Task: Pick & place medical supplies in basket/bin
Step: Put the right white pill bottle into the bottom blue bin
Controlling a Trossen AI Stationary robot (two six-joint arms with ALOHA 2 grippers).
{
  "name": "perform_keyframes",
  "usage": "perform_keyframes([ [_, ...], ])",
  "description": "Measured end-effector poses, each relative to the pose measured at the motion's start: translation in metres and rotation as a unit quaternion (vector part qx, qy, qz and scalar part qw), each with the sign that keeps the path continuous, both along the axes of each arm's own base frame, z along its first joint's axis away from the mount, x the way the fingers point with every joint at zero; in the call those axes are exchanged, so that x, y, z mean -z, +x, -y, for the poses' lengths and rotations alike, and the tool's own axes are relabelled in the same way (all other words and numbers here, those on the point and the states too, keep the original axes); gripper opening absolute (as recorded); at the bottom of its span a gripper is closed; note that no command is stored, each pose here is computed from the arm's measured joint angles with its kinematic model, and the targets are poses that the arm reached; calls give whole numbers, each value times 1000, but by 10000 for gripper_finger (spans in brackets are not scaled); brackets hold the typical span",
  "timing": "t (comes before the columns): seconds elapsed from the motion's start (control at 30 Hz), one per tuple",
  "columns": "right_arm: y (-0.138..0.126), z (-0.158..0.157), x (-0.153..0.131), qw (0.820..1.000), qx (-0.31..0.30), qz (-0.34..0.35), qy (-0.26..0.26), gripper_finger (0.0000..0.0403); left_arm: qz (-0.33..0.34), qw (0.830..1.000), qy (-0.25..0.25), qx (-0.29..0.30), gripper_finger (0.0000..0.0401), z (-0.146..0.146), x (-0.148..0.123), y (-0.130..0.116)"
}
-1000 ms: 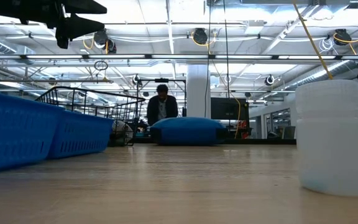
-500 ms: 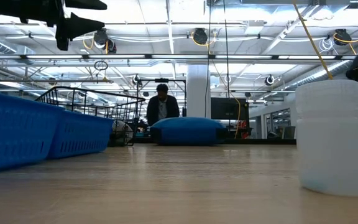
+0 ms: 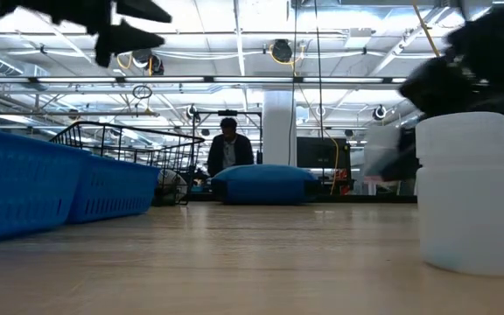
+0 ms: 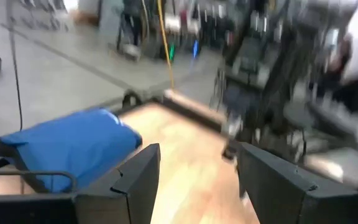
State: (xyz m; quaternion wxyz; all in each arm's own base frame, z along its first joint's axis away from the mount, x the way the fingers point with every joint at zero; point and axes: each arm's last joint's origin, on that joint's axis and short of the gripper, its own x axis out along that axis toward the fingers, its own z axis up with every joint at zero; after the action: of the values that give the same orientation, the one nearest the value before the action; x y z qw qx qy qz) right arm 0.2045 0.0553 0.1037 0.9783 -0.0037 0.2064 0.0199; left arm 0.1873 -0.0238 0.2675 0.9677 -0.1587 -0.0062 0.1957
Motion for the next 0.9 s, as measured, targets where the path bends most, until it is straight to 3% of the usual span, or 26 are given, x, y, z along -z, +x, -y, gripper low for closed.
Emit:
perform_keyframes([
  [0.13, 32, 9, -13, 999, -15, -43, -22, 141, -118, 993, 10, 23, 223, -4, -22, 36],
  [0.37, 62, 24, -34, 996, 0, -69, -57, 141, -307, 948, 23, 84, 223, -9, -21, 114],
  [0.63, 64, 32, -36, 996, 16, -62, -56, 141, -365, 908, 115, 171, 223, -2, 5, 198],
  [0.9, 64, 33, -36, 996, 16, -63, -56, 142, -387, 888, 144, 201, 223, 3, 31, 240],
])
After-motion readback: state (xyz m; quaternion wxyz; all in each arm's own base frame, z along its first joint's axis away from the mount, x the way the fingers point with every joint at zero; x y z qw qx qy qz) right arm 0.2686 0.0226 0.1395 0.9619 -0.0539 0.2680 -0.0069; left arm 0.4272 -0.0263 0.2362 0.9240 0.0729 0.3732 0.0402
